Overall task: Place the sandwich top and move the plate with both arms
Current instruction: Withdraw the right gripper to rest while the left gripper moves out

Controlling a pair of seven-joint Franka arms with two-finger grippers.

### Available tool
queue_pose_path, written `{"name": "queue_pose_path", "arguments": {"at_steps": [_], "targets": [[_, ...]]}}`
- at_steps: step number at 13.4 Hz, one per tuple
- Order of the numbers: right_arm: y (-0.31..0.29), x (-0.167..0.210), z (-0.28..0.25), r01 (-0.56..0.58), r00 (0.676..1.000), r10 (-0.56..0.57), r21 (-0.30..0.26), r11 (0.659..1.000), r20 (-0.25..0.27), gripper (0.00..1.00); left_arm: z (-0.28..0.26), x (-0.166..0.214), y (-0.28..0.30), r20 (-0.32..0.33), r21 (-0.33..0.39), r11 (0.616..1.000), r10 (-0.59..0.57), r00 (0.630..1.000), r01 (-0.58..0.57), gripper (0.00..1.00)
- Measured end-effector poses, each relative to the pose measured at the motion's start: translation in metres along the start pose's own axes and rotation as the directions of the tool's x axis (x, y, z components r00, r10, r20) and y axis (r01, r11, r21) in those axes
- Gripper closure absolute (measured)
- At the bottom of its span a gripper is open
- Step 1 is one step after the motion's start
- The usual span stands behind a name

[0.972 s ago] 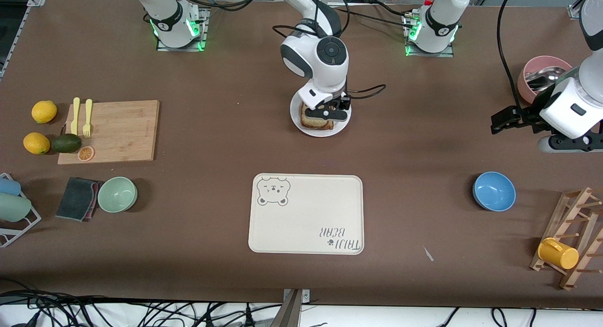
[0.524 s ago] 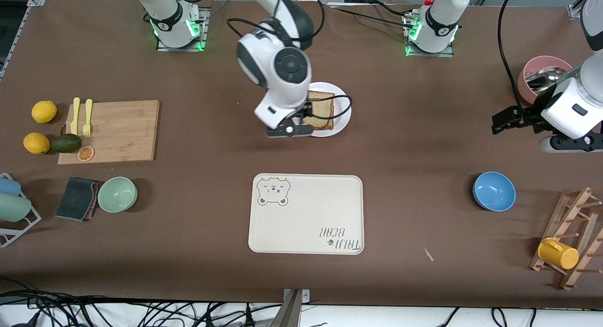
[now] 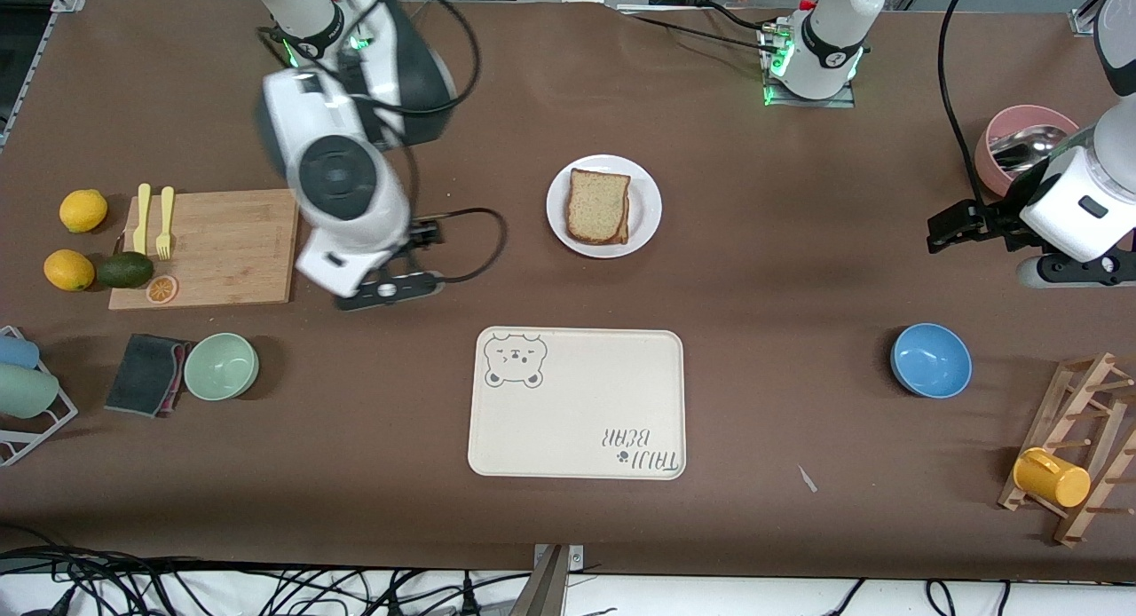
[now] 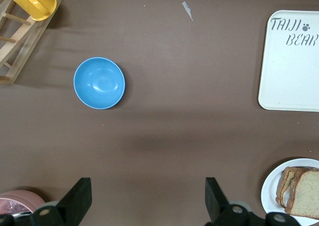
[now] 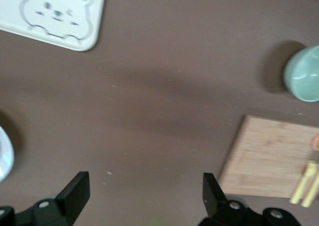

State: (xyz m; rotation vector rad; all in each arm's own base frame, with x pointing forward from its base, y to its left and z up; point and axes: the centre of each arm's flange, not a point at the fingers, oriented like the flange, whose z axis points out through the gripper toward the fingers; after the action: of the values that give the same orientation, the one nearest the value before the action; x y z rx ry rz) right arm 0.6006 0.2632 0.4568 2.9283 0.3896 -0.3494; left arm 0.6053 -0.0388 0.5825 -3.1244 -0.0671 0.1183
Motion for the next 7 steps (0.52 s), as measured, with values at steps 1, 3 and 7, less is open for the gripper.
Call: {"name": "queue_pose_path", "arguments": {"at_steps": [1,3,7], "targets": [[0.037,-0.004,-0.006,0.000,1.000,0.000,0.014,1.000,0.010,0.00,0.001,0.000,0.000,0.001,0.000,1.000,0.000,1.000,0.000,0.00],[0.106,-0.013,-0.012,0.014,1.000,-0.015,0.062,0.998,0.020,0.00,0.002,0.002,0.001,-0.006,0.001,1.000,0.001,1.000,-0.001,0.00],[0.196,-0.035,-0.015,-0.019,1.000,0.018,0.143,0.990,0.006,0.00,0.023,0.017,0.000,-0.022,0.041,0.999,0.003,1.000,-0.002,0.00]]}}
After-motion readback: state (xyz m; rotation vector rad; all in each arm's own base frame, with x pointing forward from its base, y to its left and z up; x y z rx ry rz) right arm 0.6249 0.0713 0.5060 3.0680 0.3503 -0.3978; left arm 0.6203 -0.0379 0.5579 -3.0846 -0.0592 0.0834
